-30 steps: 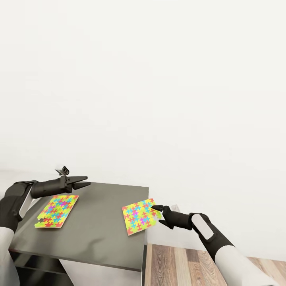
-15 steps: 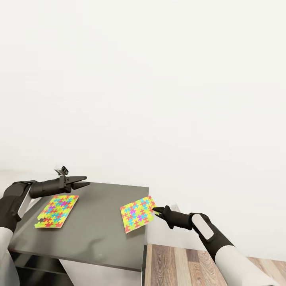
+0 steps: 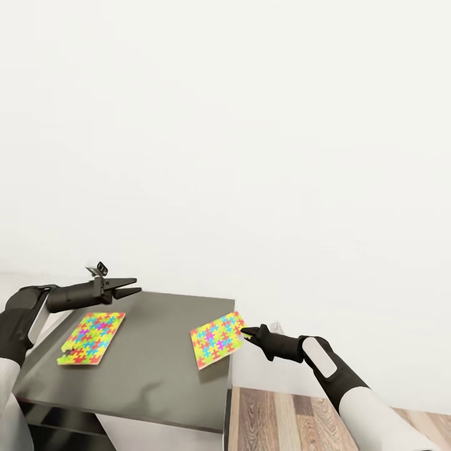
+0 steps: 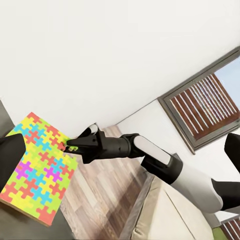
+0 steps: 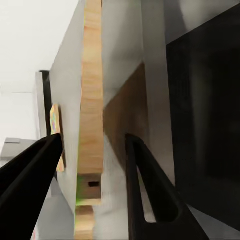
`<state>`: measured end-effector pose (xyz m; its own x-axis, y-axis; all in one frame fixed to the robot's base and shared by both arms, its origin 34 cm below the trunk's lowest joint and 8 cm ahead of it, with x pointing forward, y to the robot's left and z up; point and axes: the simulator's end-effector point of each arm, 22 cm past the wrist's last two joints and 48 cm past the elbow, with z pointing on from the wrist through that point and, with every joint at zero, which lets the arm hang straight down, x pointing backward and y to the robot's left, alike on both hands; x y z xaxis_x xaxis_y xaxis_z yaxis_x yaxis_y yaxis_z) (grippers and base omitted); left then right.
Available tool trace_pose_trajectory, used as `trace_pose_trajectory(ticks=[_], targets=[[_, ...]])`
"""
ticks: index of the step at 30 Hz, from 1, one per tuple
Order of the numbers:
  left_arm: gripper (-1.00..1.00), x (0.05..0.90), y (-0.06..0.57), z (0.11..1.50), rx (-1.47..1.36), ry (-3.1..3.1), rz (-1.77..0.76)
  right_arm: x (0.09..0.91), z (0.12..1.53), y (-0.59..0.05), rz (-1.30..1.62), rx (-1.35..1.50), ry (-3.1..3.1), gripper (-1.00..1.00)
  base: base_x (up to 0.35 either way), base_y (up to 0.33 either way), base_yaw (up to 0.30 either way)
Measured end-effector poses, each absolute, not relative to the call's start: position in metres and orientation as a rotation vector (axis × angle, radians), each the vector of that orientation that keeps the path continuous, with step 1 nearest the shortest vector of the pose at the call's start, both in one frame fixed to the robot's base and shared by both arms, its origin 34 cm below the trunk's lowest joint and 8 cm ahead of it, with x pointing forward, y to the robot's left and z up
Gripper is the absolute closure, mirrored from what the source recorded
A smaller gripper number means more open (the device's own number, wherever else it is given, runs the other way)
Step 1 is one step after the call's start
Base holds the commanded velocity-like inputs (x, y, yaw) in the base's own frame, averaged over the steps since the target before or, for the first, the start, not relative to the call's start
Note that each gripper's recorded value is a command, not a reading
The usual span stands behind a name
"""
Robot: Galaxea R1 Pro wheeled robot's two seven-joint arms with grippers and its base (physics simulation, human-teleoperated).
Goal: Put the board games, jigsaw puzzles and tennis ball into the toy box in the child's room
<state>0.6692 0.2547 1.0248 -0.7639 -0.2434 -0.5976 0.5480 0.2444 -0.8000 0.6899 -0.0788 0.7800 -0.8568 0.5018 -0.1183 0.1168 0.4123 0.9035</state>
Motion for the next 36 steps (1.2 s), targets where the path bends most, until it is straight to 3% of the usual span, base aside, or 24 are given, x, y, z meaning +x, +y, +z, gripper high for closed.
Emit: trace_pose_trajectory(ticks=[36], targets=[[-1.0, 0.659, 0.277, 1.048, 0.217, 1.97, -1.549, 0.694, 0.86, -0.075, 1.54, 0.516, 2.194, 1.0, 0.0, 0.0, 0.0]])
